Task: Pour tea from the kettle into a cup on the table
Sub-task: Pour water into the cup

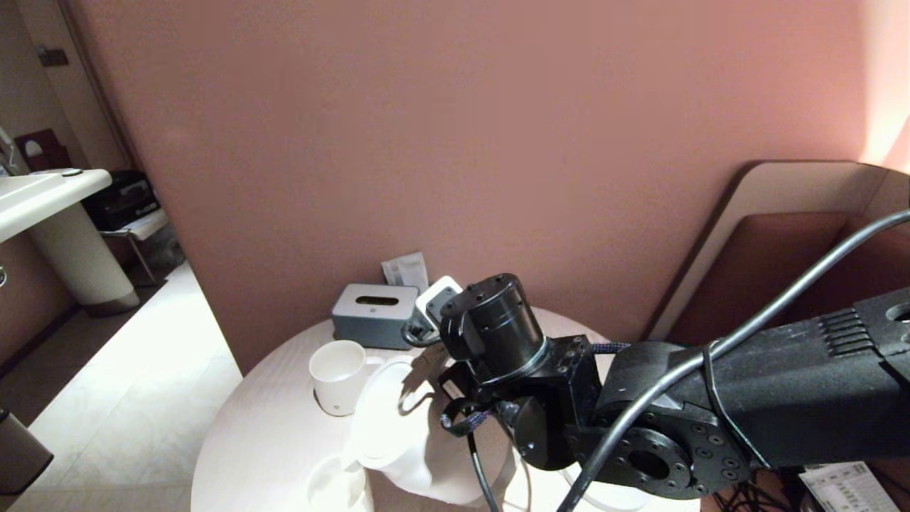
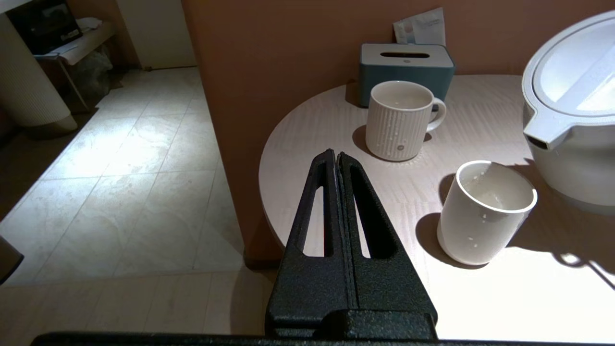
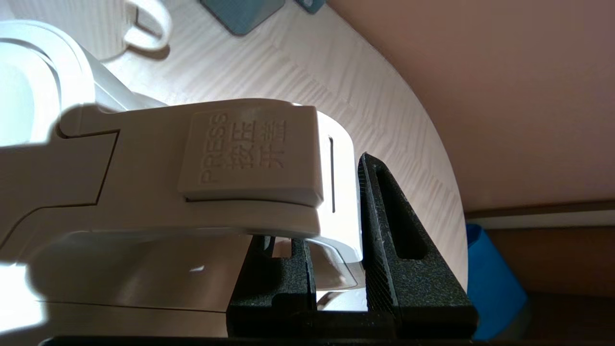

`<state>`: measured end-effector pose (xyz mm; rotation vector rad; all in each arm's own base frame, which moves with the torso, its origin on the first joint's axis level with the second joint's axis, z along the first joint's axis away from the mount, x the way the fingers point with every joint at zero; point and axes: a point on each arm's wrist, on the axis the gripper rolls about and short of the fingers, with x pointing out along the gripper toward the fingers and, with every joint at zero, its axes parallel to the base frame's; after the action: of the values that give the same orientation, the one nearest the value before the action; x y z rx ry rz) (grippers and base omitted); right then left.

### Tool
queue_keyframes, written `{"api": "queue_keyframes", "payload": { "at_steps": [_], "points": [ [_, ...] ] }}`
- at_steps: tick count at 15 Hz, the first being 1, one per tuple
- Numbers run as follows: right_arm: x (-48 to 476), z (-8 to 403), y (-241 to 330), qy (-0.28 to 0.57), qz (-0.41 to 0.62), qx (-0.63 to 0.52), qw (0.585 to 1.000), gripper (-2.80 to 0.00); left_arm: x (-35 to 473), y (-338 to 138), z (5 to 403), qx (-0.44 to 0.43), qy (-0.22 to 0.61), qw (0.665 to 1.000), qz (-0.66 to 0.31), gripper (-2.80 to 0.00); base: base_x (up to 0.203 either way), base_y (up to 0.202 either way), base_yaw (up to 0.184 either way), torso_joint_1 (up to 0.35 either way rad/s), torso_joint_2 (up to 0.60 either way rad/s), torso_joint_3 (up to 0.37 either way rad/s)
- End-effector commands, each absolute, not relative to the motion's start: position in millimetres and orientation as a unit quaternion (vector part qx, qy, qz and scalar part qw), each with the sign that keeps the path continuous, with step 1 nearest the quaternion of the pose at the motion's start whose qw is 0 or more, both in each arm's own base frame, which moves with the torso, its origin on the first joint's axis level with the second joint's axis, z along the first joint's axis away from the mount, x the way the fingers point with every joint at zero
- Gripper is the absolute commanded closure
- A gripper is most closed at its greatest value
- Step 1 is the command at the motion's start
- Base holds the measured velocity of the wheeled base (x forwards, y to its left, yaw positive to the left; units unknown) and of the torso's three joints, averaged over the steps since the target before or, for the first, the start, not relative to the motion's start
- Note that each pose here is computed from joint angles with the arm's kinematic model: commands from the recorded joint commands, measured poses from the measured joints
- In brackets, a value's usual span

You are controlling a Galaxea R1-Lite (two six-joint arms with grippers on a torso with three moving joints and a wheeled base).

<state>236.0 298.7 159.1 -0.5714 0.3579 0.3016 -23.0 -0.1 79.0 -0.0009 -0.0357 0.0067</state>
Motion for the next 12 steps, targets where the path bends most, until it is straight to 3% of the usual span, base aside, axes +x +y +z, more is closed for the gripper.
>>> {"api": "queue_keyframes", "payload": {
  "at_steps": [1, 12],
  "points": [
    [236, 161, 301, 0.171, 0.148, -0.281, 0.933, 0.0, -23, 0, 79, -0.001, -0.018, 1.0, 0.003, 0.0, 0.0, 0.0, 0.0, 0.0, 0.0, 0.0],
    [236, 160, 314, 0.156, 0.151, -0.323, 0.921, 0.0, -23, 0, 79, -0.001, -0.018, 1.0, 0.003, 0.0, 0.0, 0.0, 0.0, 0.0, 0.0, 0.0]
  ]
}}
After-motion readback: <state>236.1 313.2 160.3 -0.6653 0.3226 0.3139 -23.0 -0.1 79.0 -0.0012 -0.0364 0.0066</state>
